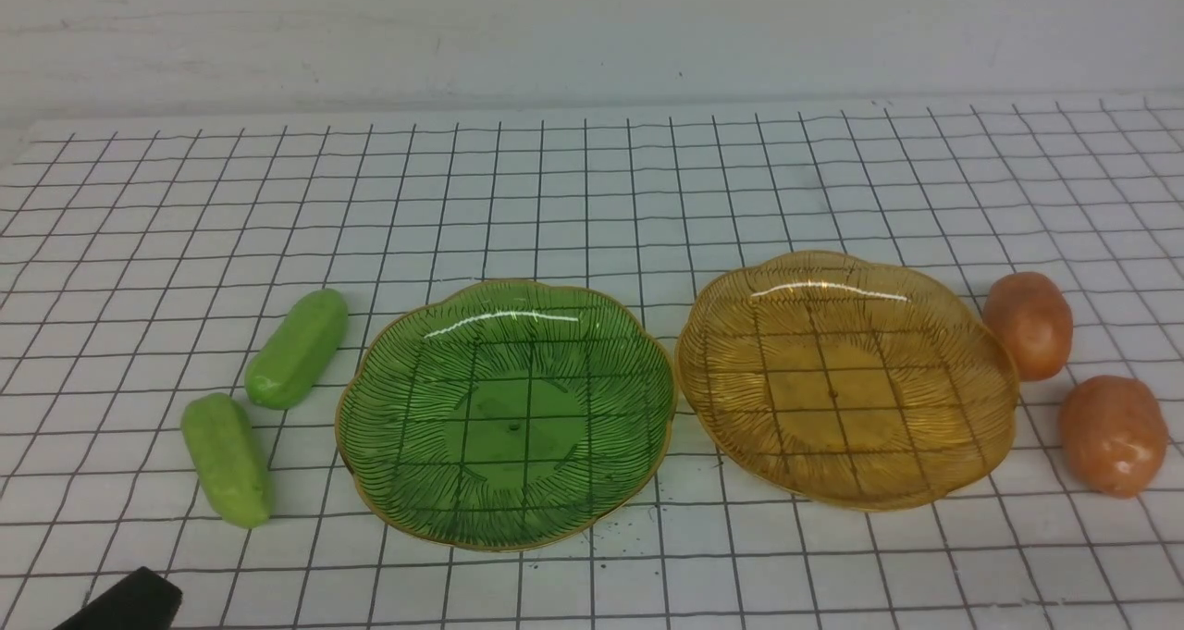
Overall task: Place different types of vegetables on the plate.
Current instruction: 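Put the potato onto the plate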
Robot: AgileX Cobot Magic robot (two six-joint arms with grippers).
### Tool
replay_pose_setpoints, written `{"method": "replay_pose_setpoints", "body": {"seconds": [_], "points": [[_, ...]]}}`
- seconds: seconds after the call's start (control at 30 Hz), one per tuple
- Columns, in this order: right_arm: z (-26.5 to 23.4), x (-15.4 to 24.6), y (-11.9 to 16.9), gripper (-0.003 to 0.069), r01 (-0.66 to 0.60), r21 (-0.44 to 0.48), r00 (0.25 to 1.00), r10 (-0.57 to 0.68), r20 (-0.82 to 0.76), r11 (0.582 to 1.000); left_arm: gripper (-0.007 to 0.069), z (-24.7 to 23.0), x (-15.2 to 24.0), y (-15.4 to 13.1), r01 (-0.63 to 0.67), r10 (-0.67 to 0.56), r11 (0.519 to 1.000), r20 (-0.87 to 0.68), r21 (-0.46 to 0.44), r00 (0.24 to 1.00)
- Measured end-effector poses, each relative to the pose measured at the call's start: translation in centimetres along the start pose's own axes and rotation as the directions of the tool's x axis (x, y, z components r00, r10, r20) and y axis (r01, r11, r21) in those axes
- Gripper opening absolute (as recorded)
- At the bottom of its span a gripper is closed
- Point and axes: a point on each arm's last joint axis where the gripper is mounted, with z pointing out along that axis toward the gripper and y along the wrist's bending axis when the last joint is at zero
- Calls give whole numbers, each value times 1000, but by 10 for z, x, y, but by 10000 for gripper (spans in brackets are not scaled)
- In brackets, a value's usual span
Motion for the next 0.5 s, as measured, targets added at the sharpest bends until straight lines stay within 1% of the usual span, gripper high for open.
{"method": "replay_pose_setpoints", "body": {"seconds": [0.03,0.07,0.1,0.13,0.17,0.2,0.23,0.27,0.3,0.33,0.4,0.43,0.5], "points": [[1,-2,1,-15,12,7,1000,-12,-5,1000,-8,-1,0,-2,-19,20,1000,-13,8,1000],[5,-8,3,-14,42,26,999,-41,-28,999,-8,0,-1,-9,-69,68,998,-55,-3,996],[15,-15,4,-13,92,66,992,-85,-98,994,-8,5,-2,-18,-172,161,984,-169,-49,972],[21,-17,3,-12,108,85,986,-96,-136,990,-8,8,-2,-19,-202,180,976,-229,-80,957],[24,-18,2,-12,114,96,983,-99,-154,989,-8,9,-2,-21,-208,182,974,-233,-91,955],[38,-21,-1,-12,129,140,966,-92,-242,982,-8,20,-3,-22,-297,219,943,-392,-151,893],[42,-21,-2,-12,130,152,961,-86,-263,980,-8,20,-3,-23,-316,229,936,-417,-154,880],[51,-22,-5,-12,130,183,946,-67,-316,975,-8,29,-4,-22,-360,215,913,-521,-193,826],[67,-22,-11,-11,121,236,920,-20,-392,964,-8,36,-5,-21,-407,203,889,-616,-210,761],[80,-22,-16,-10,115,276,897,19,-441,954,-8,43,-7,-21,-434,184,874,-678,-219,712],[100,-22,-25,-9,129,331,860,61,-507,935,-8,56,-9,-19,-477,166,854,-761,-207,627],[113,-24,-30,-8,154,360,837,72,-543,920,-7,63,-10,-19,-500,172,845,-791,-187,587],[129,-24,-37,-6,187,382,808,80,-584,905,-7,73,-12,-16,-522,173,836,-821,-170,544]]}}
